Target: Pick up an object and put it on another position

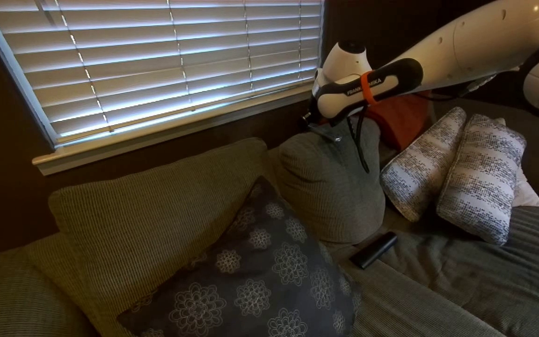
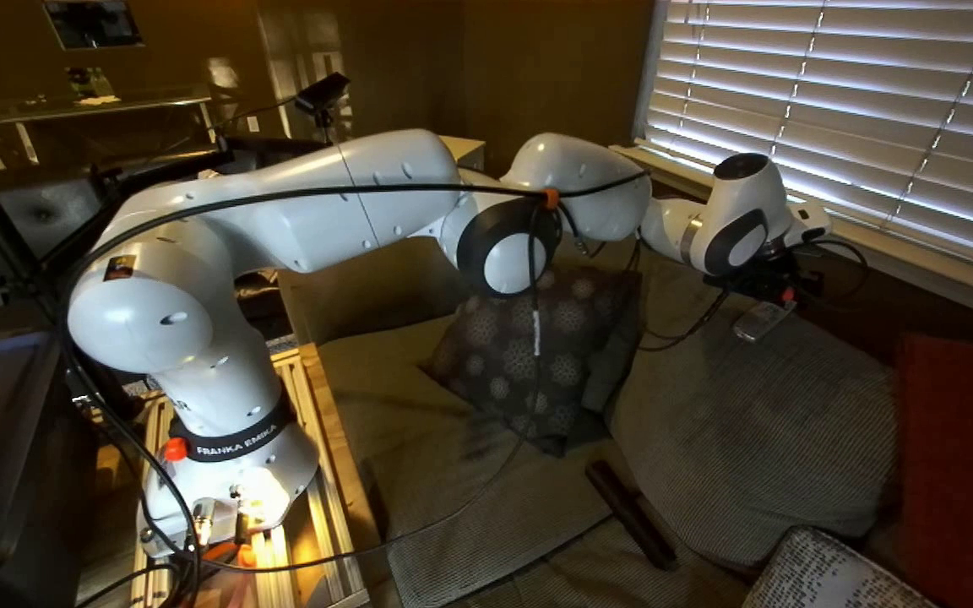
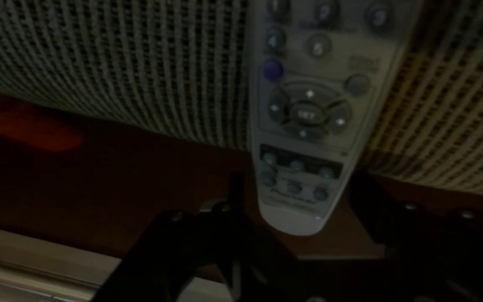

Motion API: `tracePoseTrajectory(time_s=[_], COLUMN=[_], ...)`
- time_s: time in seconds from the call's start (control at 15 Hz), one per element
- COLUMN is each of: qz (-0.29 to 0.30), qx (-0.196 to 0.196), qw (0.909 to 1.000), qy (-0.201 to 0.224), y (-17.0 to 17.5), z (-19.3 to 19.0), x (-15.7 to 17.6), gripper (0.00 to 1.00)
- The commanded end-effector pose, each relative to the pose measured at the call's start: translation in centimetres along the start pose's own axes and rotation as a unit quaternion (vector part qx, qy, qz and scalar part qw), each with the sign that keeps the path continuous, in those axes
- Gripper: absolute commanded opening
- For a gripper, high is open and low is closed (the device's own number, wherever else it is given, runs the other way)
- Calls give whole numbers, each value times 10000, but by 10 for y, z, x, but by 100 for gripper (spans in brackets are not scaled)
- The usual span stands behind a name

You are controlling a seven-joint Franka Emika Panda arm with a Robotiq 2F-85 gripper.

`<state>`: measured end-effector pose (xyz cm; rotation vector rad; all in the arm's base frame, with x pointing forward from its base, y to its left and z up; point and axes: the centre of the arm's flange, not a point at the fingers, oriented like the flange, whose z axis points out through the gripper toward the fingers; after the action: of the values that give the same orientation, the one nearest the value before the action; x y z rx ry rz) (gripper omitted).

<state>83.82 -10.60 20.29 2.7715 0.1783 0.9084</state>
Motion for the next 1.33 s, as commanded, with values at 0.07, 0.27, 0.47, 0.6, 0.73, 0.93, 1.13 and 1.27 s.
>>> tracePoseTrajectory(time_s=[0.07, 0.27, 0.47, 0.6, 0.73, 0.93, 1.13, 1.27], qz=[131, 188, 348, 404, 400, 439, 378, 223], qx=[-8, 2, -43, -58, -91, -109, 201, 490], qw=[9999, 9998, 9994, 9991, 9988, 9968, 9941, 9923], qy=[90, 47, -38, -136, -273, -662, -999, -1119], y=[0, 1, 7, 19, 33, 56, 69, 71], z=[19, 2, -28, -50, -67, -88, -104, -109], x=[21, 19, 13, 7, 4, -9, -26, -34], gripper=[100, 100, 100, 100, 100, 100, 100, 100])
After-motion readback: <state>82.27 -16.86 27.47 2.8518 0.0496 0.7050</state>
